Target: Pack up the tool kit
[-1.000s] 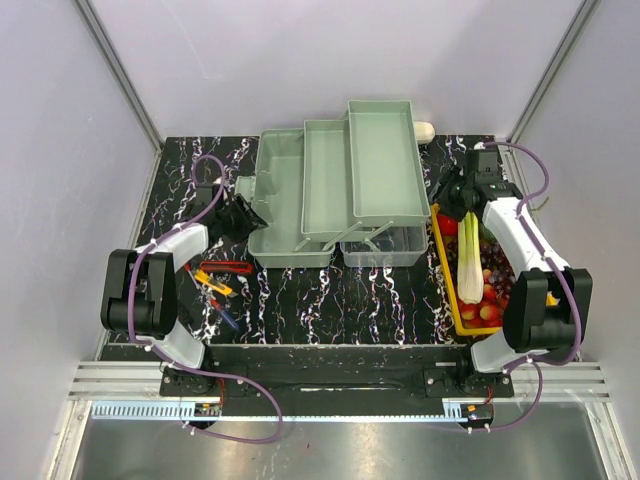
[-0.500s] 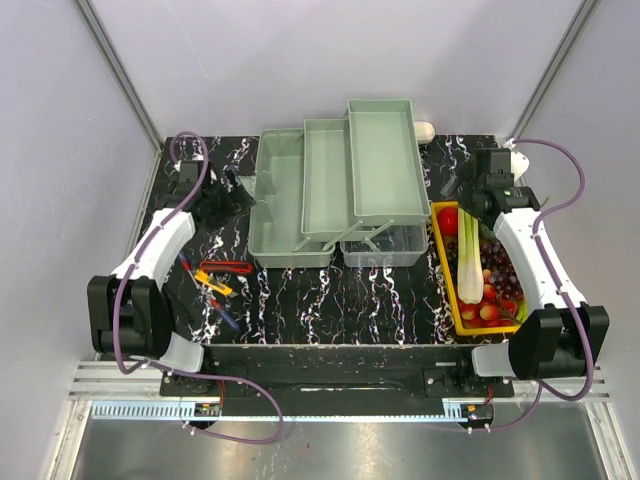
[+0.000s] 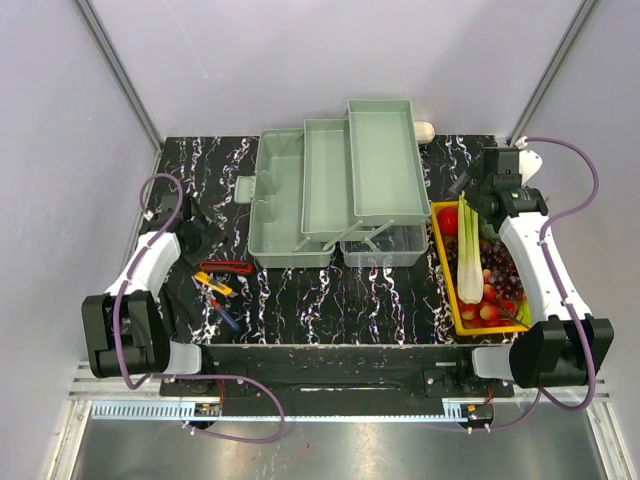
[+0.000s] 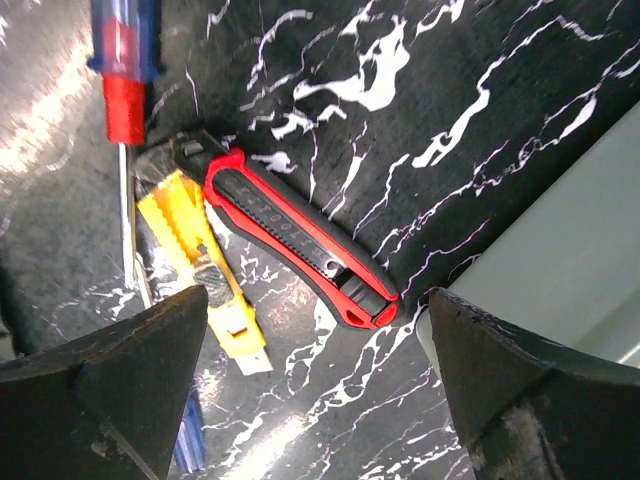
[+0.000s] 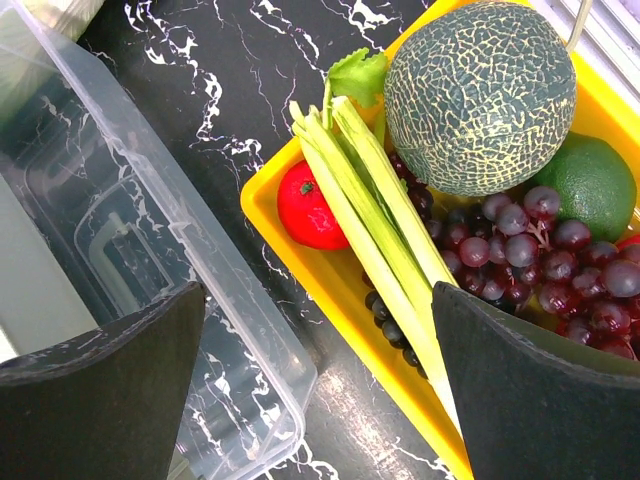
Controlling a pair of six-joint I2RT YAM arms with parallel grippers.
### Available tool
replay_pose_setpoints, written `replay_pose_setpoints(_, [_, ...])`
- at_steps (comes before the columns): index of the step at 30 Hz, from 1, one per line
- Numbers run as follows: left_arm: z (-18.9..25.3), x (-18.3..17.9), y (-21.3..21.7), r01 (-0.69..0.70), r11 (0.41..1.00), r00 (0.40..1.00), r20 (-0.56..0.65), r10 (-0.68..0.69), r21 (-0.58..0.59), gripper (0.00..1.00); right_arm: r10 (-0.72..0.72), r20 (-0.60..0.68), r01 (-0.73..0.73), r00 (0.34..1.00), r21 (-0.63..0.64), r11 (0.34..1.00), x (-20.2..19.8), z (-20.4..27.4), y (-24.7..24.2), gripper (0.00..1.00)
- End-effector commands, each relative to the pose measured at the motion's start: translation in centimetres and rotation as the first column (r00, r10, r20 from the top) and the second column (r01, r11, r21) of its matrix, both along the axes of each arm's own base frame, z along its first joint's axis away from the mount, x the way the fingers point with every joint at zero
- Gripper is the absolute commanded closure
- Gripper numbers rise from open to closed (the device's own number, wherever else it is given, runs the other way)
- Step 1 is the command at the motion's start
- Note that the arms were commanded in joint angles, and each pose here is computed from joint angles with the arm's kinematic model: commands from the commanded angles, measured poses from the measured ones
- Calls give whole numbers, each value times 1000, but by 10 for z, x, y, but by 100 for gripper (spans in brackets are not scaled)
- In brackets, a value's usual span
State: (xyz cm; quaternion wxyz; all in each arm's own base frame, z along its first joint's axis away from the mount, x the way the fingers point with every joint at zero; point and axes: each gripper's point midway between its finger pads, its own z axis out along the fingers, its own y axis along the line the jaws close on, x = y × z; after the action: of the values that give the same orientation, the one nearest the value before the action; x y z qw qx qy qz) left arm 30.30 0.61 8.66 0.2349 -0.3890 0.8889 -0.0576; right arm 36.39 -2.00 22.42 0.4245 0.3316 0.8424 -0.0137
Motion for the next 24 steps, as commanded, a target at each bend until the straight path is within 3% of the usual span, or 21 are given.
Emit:
replay_pose_setpoints(1, [-10,2,-19,-61,989,998,-18,59,-134,5,-46,82,47,996,-10,999,3,30,-10,0])
replay_pose_setpoints(6, [-25,2,-26,-160,967,986,-89,144,-199,8,-68,73,68,995,2,998,-1,24,-17,1])
replay_pose_setpoints(14, [-32,0,-3,-282,955,953,-136,269,-91,11,-107,63,105,992,26,994,-13,13,-26,1])
replay_pose_setpoints(24, [-56,10,-5,-325,940,934,-189,303,-103,16,-117,52,115,992,46,992,-14,4,-28,1])
